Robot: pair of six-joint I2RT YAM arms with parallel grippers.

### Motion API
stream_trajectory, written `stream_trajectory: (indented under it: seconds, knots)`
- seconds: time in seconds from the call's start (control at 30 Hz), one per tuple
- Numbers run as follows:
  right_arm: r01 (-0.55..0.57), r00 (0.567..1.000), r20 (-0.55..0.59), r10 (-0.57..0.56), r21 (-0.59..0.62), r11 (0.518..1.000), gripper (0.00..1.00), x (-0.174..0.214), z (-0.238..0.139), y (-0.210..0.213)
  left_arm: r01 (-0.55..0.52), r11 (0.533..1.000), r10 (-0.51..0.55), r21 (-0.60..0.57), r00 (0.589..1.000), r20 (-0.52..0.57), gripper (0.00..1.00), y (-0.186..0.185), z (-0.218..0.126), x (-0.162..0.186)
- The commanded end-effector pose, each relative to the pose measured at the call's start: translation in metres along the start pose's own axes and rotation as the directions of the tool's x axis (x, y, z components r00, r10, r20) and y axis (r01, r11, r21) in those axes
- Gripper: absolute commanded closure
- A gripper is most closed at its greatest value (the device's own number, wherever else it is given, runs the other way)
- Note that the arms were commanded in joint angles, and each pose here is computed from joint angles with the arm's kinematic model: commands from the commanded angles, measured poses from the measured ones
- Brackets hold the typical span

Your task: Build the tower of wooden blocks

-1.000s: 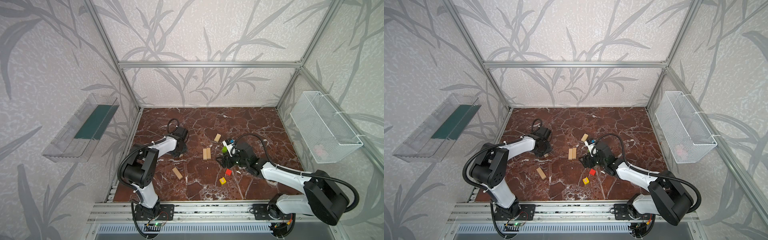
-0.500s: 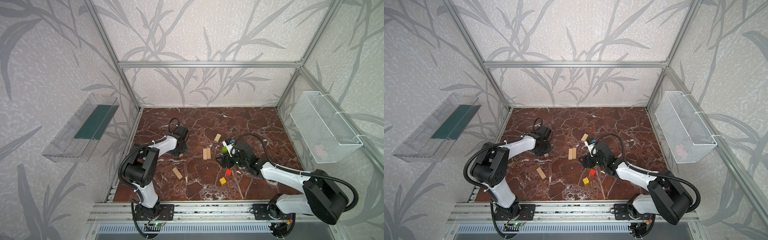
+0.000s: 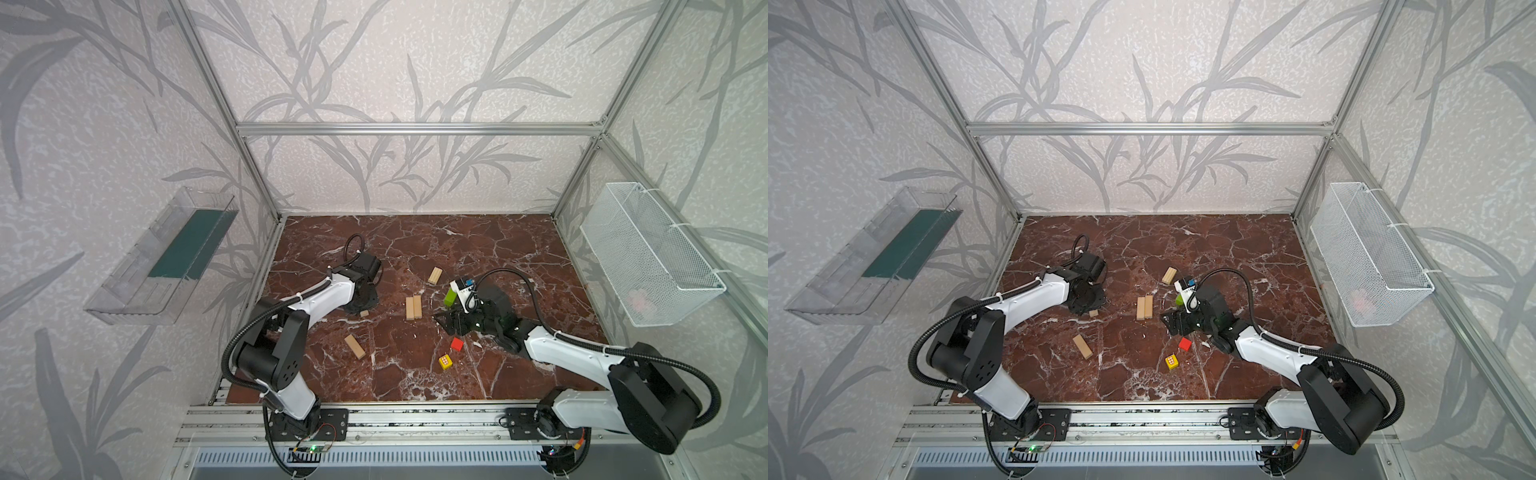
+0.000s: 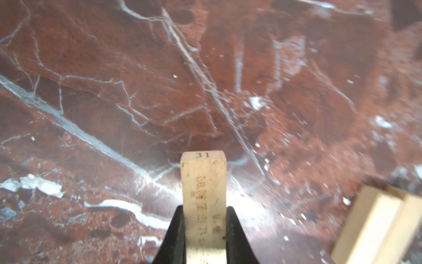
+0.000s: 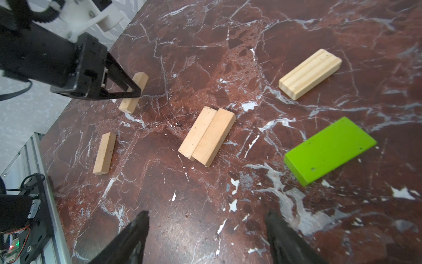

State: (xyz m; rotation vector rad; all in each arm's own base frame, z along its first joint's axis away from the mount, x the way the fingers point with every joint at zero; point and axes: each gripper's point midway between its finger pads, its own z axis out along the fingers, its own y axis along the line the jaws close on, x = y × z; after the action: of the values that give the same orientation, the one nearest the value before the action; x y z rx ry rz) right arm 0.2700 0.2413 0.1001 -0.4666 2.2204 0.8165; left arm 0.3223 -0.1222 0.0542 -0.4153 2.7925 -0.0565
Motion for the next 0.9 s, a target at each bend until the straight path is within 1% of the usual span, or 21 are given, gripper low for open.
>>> stream_trajectory:
  seconds: [0.0,0.1,0.17,0.3,0.43,0.6,0.67,0.87]
  knots:
    - [-0.014,0.997,0.074,0.014,0.007,1.000,0.19,-0.014,-0.009,-0.003,-0.063,0.998,0.064,0.016,0.998,-0.009,1.00,-0.012,-0.019,0.009]
    - [-0.030,0.996,0.089,0.028,0.019,0.999,0.17,-0.016,-0.013,-0.009,-0.113,0.993,0.113,0.042,0.994,0.002,1.00,-0.033,-0.029,0.018]
    - [-0.043,0.994,0.101,0.043,0.005,0.999,0.17,-0.017,-0.015,-0.010,-0.157,0.984,0.157,0.078,0.988,0.006,1.00,-0.051,-0.036,0.024]
    - [-0.050,0.992,0.113,0.050,-0.009,0.999,0.16,-0.019,-0.017,-0.011,-0.219,0.968,0.219,0.124,0.976,0.012,1.00,-0.080,-0.044,0.033]
    - [-0.049,0.992,0.117,0.050,-0.016,0.999,0.14,-0.020,-0.018,-0.010,-0.268,0.951,0.267,0.156,0.963,0.024,1.00,-0.104,-0.047,0.040]
    - [-0.046,0.990,0.129,0.050,-0.031,0.998,0.11,-0.021,-0.019,-0.008,-0.311,0.937,0.307,0.159,0.950,0.049,1.00,-0.120,-0.041,0.042]
    - [-0.047,0.990,0.131,0.050,-0.026,0.999,0.11,-0.021,-0.020,-0.009,-0.324,0.928,0.320,0.183,0.946,0.053,1.00,-0.127,-0.037,0.043]
    - [-0.048,0.989,0.141,0.049,-0.015,0.999,0.09,-0.022,-0.022,-0.011,-0.324,0.924,0.326,0.200,0.945,0.024,1.00,-0.140,-0.021,0.046]
